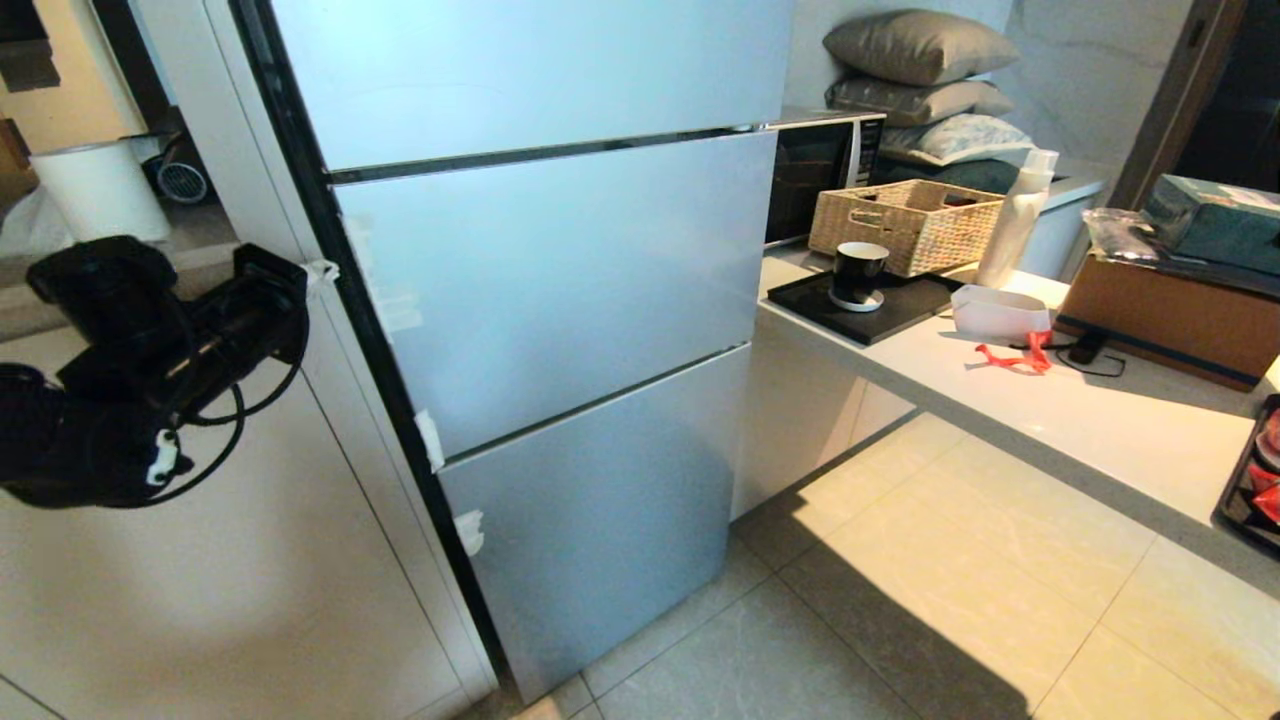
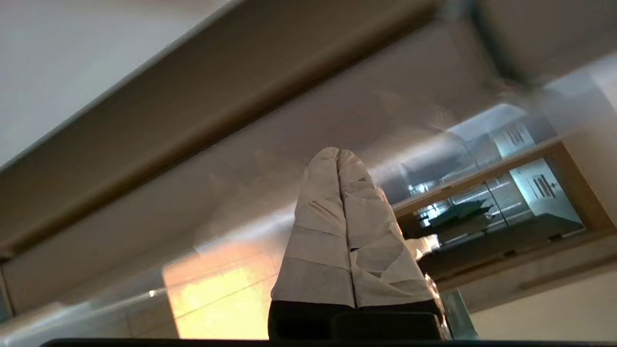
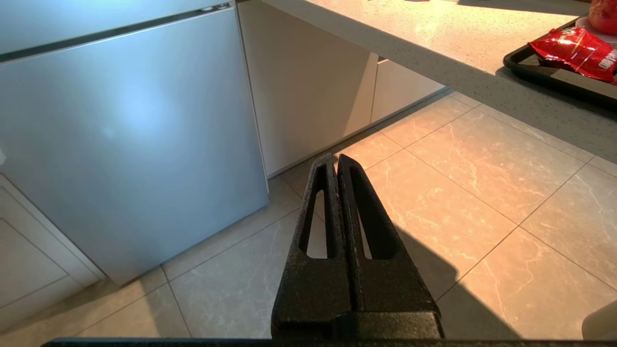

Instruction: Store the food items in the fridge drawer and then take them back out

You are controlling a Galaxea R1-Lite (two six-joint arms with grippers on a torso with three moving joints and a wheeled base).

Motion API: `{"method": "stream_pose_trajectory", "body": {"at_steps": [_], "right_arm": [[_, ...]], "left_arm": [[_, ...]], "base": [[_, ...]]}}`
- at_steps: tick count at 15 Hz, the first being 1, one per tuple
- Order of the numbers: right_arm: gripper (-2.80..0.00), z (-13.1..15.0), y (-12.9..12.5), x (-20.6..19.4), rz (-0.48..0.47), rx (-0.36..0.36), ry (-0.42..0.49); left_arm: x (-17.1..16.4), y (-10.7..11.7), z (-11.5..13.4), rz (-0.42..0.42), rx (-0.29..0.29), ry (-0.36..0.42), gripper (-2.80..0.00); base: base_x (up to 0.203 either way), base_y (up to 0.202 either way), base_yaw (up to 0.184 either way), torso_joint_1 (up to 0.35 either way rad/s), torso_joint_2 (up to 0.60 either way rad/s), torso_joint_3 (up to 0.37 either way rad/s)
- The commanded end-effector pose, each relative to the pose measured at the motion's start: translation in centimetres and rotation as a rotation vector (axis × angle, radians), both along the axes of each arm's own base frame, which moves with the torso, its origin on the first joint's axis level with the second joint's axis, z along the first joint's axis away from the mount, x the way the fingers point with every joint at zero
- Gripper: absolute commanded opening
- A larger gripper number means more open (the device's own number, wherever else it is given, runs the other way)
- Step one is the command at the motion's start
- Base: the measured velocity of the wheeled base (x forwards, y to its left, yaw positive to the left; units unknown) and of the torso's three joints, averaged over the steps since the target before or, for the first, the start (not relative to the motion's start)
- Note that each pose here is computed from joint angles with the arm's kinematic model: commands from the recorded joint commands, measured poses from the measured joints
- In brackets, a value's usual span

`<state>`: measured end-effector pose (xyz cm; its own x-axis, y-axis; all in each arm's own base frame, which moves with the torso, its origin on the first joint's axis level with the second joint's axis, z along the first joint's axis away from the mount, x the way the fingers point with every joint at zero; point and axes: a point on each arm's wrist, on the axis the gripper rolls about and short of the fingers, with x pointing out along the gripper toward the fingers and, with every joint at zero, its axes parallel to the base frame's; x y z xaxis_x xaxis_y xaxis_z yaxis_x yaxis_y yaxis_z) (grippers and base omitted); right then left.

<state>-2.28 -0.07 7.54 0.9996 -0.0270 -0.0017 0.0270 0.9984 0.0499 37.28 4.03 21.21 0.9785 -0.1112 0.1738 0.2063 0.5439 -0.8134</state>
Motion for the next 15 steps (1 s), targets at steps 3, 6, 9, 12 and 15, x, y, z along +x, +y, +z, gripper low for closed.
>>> {"method": "stream_pose_trajectory", "body": {"at_steps": [3, 6, 9, 12, 15], "right_arm": [[-2.8, 0.0, 0.0, 0.0, -0.001, 0.001, 0.001], [-2.8, 0.0, 0.0, 0.0, 0.001, 0.001, 0.001], [-2.8, 0.0, 0.0, 0.0, 0.001, 0.001, 0.001], [-2.8, 0.0, 0.0, 0.0, 0.0, 0.001, 0.001], [-2.8, 0.0, 0.0, 0.0, -0.001, 0.001, 0.001]], "left_arm": [[4.0, 0.5, -1.8, -0.004, -0.009, -0.002, -2.8], [4.7, 0.6, -2.1, 0.003, -0.014, -0.004, -2.8], [5.6, 0.6, -2.8, -0.002, -0.022, -0.001, -2.8], [5.7, 0.1, -2.6, -0.026, -0.037, -0.007, -2.8], [5.6, -0.5, -2.1, -0.043, -0.034, -0.017, -2.8]], "base": [[0.0, 0.0, 0.0, 0.0, 0.0, 0.0], [0.0, 0.0, 0.0, 0.0, 0.0, 0.0], [0.0, 0.0, 0.0, 0.0, 0.0, 0.0], [0.0, 0.0, 0.0, 0.0, 0.0, 0.0], [0.0, 0.0, 0.0, 0.0, 0.0, 0.0]]}}
